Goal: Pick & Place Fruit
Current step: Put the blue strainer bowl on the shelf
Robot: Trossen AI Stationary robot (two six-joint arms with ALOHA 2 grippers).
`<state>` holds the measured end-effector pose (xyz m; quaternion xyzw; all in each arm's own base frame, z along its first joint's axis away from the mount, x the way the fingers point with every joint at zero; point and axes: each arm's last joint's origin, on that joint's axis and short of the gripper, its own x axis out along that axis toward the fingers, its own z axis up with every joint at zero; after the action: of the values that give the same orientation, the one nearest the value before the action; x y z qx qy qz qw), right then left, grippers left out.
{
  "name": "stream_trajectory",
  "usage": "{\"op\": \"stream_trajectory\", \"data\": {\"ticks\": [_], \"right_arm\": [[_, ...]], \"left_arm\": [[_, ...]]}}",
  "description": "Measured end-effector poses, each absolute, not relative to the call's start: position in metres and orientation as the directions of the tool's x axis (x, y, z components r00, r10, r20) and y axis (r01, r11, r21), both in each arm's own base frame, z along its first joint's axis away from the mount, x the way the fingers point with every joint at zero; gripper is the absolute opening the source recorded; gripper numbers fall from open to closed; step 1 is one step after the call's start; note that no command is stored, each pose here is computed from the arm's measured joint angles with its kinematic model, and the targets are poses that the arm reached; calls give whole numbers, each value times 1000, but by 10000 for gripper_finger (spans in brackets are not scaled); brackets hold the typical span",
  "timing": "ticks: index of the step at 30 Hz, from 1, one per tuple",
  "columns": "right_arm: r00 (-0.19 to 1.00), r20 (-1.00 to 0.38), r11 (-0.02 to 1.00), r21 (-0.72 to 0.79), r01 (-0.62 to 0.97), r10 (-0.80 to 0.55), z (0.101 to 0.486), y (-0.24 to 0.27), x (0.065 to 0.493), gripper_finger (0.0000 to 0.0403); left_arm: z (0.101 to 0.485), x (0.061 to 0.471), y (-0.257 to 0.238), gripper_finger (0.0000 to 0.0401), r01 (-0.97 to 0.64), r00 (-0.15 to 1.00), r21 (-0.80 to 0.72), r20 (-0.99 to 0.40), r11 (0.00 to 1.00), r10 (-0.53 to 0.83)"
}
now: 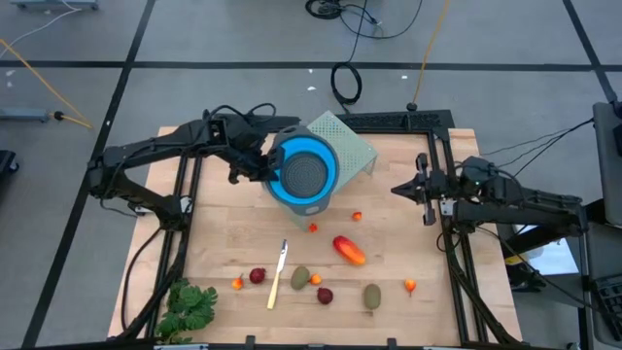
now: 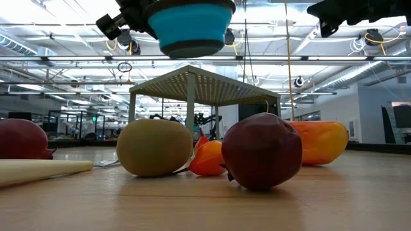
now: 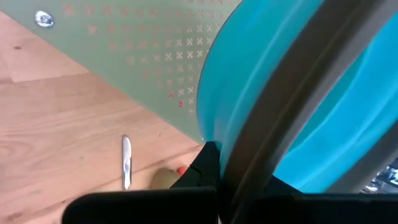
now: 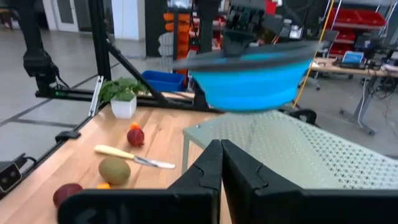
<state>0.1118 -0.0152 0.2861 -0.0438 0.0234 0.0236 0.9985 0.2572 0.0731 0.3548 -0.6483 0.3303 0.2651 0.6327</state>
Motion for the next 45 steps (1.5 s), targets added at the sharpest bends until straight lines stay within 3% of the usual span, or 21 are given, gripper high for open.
{"op": "stream_trajectory", "data": {"ticks": [12, 19, 45], "right_arm": [[999, -18, 994, -98, -48, 46, 286, -10, 84, 0], [999, -27, 993, -110, -48, 45, 284, -8, 74, 0], [998, -45, 990, -132, -47, 42, 281, -7, 72, 0]], "left_arm": [[354, 255, 81, 0, -770, 637, -638, -769, -13, -51], [346, 263, 85, 0, -784, 621, -619, -779, -46, -92], [333, 260, 92, 0, -846, 534, -524, -833, -101, -148]]}}
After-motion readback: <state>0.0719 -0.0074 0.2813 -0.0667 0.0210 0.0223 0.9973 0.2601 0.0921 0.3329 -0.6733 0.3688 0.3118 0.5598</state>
